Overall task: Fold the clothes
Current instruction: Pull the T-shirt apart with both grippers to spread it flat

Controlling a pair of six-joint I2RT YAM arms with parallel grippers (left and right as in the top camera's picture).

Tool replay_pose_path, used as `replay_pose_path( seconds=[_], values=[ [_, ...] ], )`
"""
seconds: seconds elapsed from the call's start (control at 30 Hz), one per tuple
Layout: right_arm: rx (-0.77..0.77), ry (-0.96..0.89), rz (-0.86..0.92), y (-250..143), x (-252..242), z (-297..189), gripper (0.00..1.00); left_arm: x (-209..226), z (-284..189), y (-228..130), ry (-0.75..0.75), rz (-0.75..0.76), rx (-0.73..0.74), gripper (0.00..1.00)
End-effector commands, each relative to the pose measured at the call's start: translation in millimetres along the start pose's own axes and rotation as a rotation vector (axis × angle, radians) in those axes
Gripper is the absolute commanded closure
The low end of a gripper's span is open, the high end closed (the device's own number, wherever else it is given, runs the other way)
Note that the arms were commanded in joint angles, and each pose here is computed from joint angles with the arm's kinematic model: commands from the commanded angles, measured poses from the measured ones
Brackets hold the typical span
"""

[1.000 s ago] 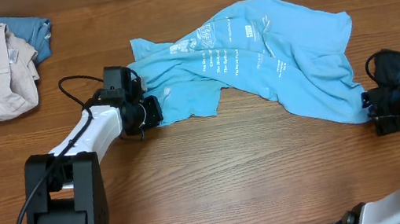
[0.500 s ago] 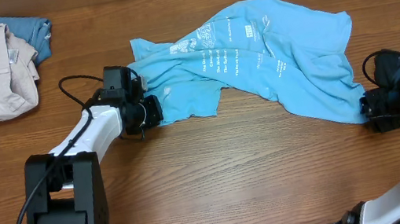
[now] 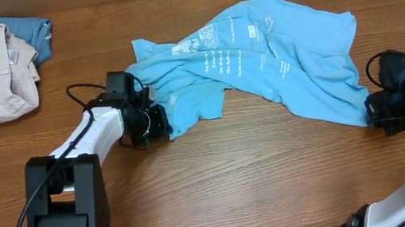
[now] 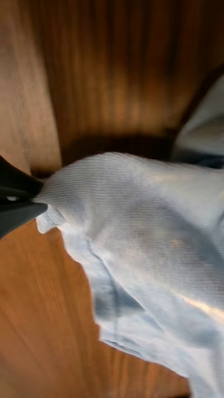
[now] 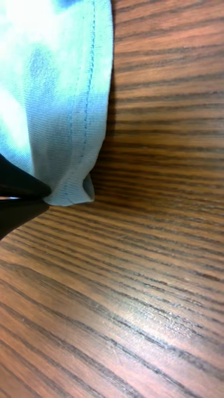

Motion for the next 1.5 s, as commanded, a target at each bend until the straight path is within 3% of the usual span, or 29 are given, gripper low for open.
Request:
replay_pose_path(
  seconds=[0.0,0.17,0.4,0.57,0.83,0.97,1.13,1.3,1.47],
  values=[
    [0.003,-0.027,-0.05,-1,-4,2,0.96,0,3,-9,-0.038,-0.008,0.063,0.96],
    [0.068,-0.045,-0.093,-8,-9,1,0.96,-2,-28,-29,0.102,-0.082,0.097,0.96],
    [0.078,-0.113,-0.068,-11,-18,0,0.96,-27,-115,-66,0.236,-0.164,-0.072,0.96],
    [0.046,-0.179,0.03,-13,-28,-9,0.96,-34,-146,-99,0.268,-0.213,-0.101,0.96],
    [-0.087,-0.155,0.102,-18,-48,-58,0.96,-29,-162,-136,0.374,-0.329,-0.014,0.96],
    [-0.098,-0.146,0.107,-21,-54,-68,0.96,-33,-175,-153,0.364,-0.328,-0.043,0.96],
    [-0.137,-0.238,0.276,-14,-76,-74,0.96,-36,-186,-171,0.349,-0.318,-0.073,0.96],
    [-0.186,-0.212,0.351,-3,-92,-99,0.96,-39,-181,-173,0.299,-0.321,-0.045,0.96],
    [-0.228,-0.155,0.316,1,-90,-126,0.96,-29,-154,-178,0.257,-0.34,0.019,0.96]
  ],
)
Point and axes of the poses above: each gripper's point midway between its finger pads, its own z axis out along the fingers, its own x axis along the line the jaws close on, y = z × x, the point moved 9 cm from there along -z, back along the fingers, and after that the axes turned 9 degrees about z, right-handed, at the moved point
